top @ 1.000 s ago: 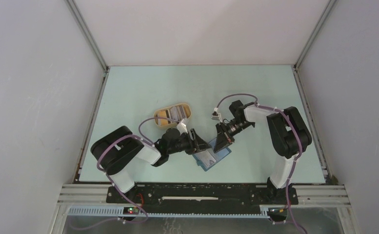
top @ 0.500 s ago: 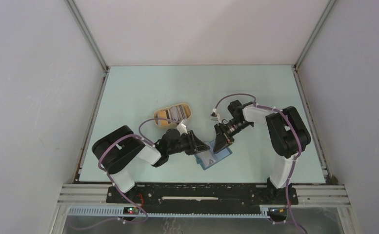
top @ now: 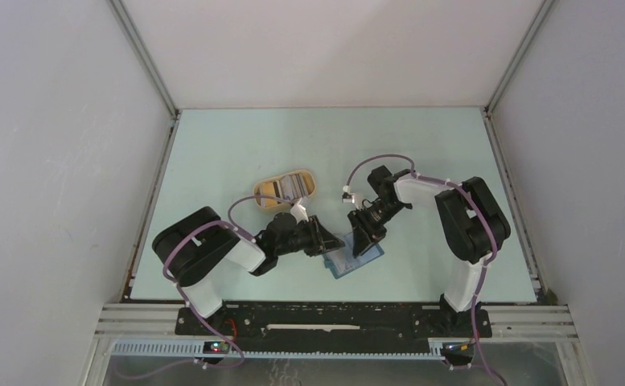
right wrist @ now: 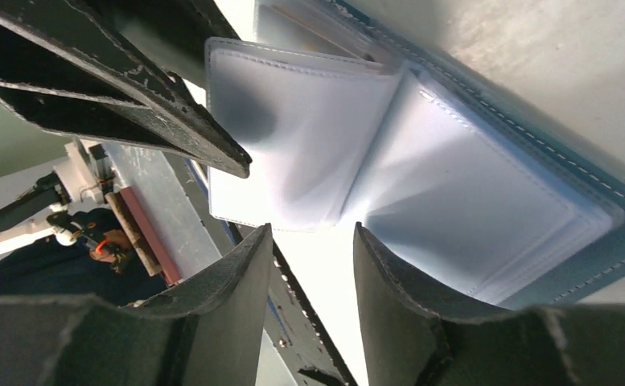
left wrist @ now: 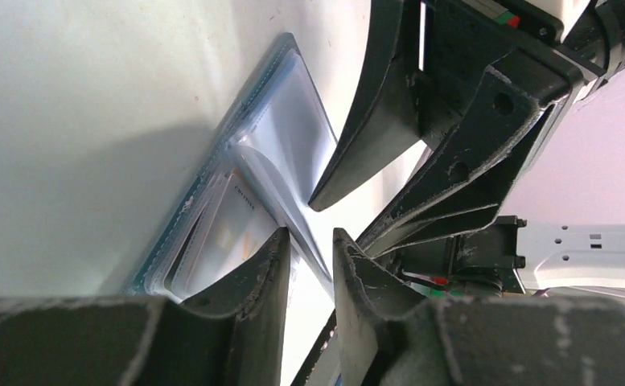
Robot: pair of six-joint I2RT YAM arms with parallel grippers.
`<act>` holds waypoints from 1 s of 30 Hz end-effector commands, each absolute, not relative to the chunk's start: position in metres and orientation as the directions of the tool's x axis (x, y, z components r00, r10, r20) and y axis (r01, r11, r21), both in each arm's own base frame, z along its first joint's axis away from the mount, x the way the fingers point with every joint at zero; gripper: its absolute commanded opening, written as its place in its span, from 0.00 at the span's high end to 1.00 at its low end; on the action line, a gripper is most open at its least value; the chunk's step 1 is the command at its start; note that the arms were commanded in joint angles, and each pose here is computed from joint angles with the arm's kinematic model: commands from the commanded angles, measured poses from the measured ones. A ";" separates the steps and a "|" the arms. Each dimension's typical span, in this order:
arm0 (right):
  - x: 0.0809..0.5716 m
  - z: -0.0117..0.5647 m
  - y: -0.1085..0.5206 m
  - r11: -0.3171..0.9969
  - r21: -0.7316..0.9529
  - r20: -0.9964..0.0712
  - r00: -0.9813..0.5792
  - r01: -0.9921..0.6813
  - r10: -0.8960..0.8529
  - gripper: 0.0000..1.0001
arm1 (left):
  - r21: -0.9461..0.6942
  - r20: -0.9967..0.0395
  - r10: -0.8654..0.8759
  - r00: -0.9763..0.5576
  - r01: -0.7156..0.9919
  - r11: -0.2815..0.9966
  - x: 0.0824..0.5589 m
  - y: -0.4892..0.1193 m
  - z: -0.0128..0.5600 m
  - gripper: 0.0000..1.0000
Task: Put the credit cards into the card holder
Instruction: Turn over the card slot in the card holder.
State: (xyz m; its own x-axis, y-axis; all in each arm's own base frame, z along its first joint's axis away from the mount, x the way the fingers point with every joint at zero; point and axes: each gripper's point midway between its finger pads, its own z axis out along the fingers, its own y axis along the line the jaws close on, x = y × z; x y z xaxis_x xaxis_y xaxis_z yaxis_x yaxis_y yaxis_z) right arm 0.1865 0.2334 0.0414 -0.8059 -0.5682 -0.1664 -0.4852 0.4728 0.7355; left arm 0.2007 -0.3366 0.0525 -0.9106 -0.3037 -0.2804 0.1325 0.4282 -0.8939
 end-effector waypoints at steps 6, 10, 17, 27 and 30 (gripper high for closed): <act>0.194 0.071 0.239 0.383 0.643 -0.348 -0.698 -0.663 -0.625 0.34 | -0.886 -0.290 -0.299 -0.909 0.137 0.443 0.198 -0.331 0.045 0.69; 0.193 0.075 0.240 0.333 0.512 -0.441 -0.575 -0.792 -0.689 0.32 | -0.885 -0.287 -0.297 -0.911 0.134 0.446 0.197 -0.330 0.043 0.69; 0.193 0.062 0.247 0.189 0.218 -0.534 -0.279 -0.957 -0.798 0.28 | -0.884 -0.287 -0.300 -0.910 0.132 0.448 0.198 -0.327 0.042 0.70; 0.196 0.049 0.254 0.161 0.119 -0.541 -0.200 -0.980 -0.817 0.24 | -0.893 -0.282 -0.305 -0.910 0.132 0.430 0.198 -0.327 0.045 0.70; 0.192 0.047 0.258 0.145 0.112 -0.539 -0.183 -0.983 -0.822 0.23 | -0.900 -0.279 -0.310 -0.909 0.136 0.413 0.197 -0.326 0.049 0.70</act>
State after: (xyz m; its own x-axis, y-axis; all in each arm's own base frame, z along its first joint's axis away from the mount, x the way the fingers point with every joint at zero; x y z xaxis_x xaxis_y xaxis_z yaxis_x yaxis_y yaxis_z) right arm 0.1868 0.2466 0.0434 -0.2609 -0.8233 -0.5041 -0.9637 0.1912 0.1864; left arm 0.2006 -0.3298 0.0448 -0.9110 -0.3104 -0.2715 0.1161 0.4387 -0.8911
